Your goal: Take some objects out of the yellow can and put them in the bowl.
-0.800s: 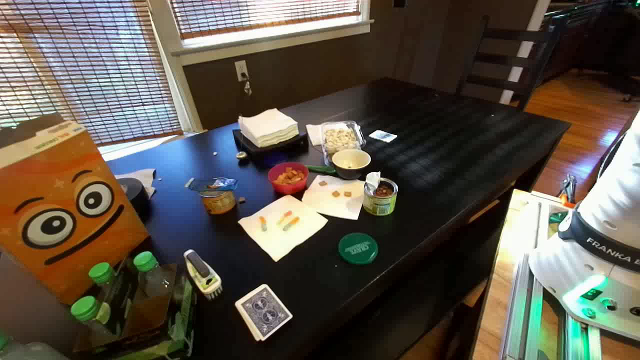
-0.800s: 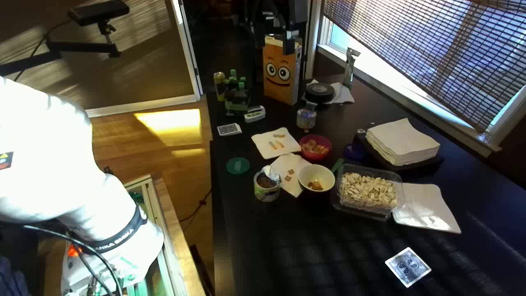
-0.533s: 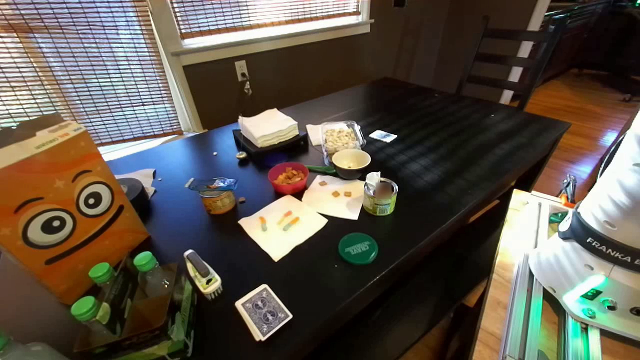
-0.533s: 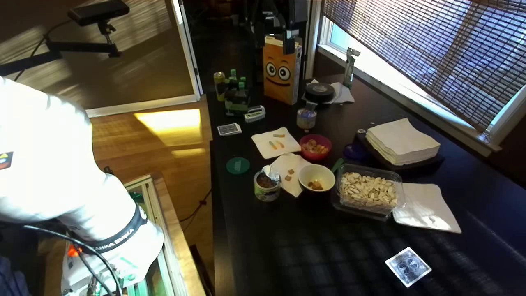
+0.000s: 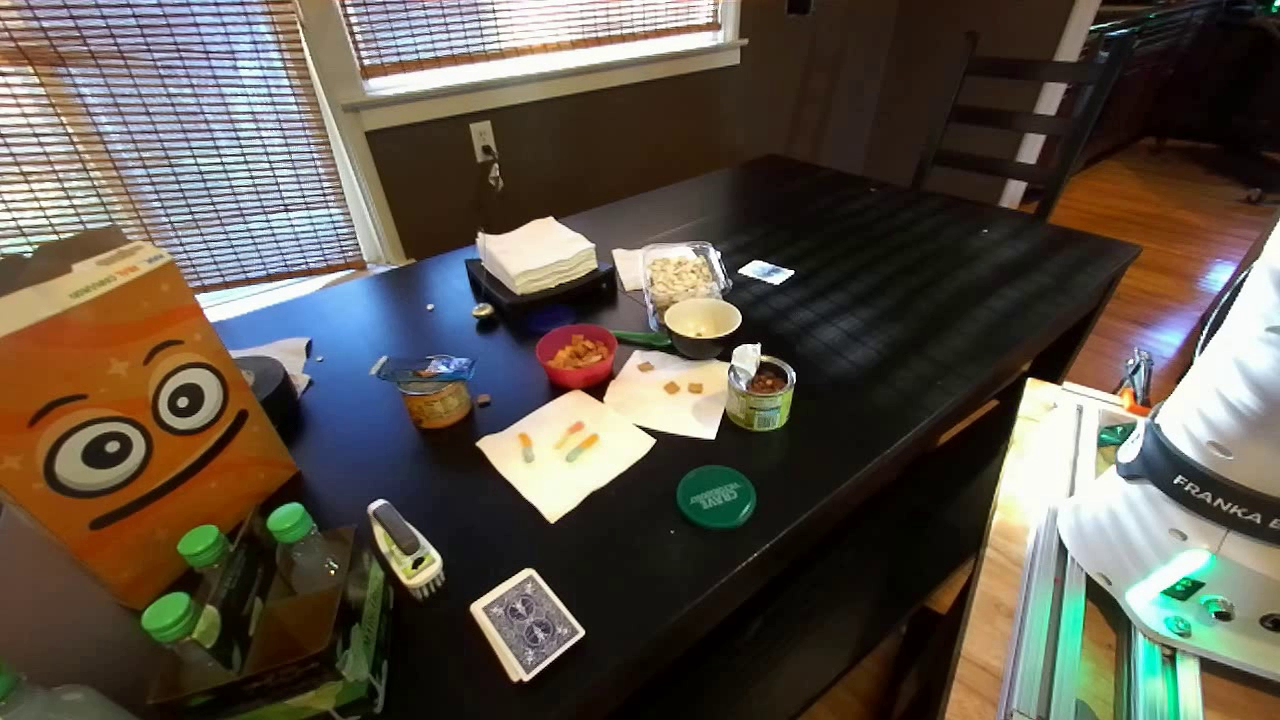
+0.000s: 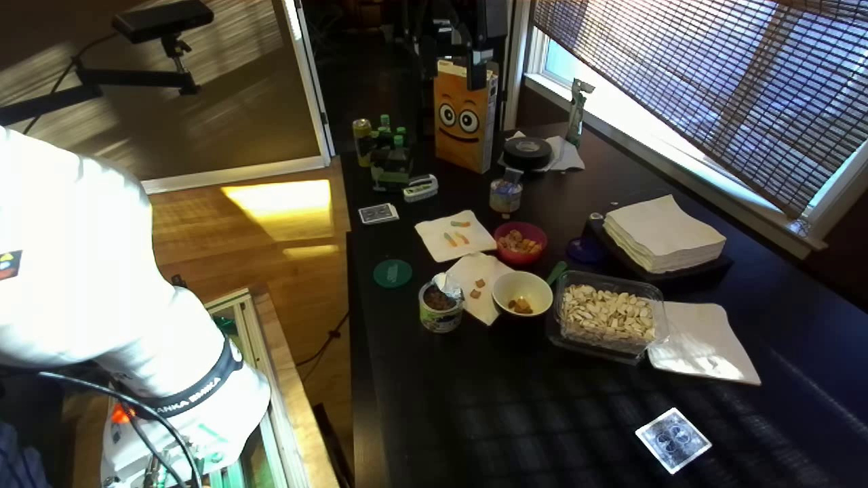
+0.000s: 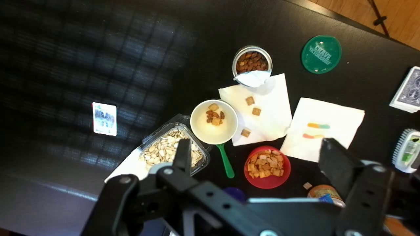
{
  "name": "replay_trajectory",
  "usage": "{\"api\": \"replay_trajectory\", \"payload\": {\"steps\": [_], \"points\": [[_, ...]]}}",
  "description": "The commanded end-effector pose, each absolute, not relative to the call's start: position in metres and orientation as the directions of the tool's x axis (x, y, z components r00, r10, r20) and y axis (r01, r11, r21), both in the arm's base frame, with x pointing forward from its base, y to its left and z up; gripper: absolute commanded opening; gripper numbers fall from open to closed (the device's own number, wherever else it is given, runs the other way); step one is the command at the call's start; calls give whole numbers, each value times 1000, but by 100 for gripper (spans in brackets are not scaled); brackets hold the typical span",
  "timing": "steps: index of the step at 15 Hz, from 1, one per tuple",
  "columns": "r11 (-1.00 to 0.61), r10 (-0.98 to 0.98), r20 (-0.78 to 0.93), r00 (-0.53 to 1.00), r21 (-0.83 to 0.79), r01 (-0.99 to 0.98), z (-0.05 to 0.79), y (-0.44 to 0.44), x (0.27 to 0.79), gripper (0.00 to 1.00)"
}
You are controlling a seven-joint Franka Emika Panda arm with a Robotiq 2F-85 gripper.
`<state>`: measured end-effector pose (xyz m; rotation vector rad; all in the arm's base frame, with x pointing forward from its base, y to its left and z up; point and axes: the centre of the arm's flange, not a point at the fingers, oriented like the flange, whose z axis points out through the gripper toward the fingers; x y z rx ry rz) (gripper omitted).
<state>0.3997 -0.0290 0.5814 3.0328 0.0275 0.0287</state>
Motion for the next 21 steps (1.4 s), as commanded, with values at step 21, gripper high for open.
{"api": "replay_trajectory", "payload": {"steps": [21], "points": [[-997,73,38,997,42,72,311,23,373,100]]}}
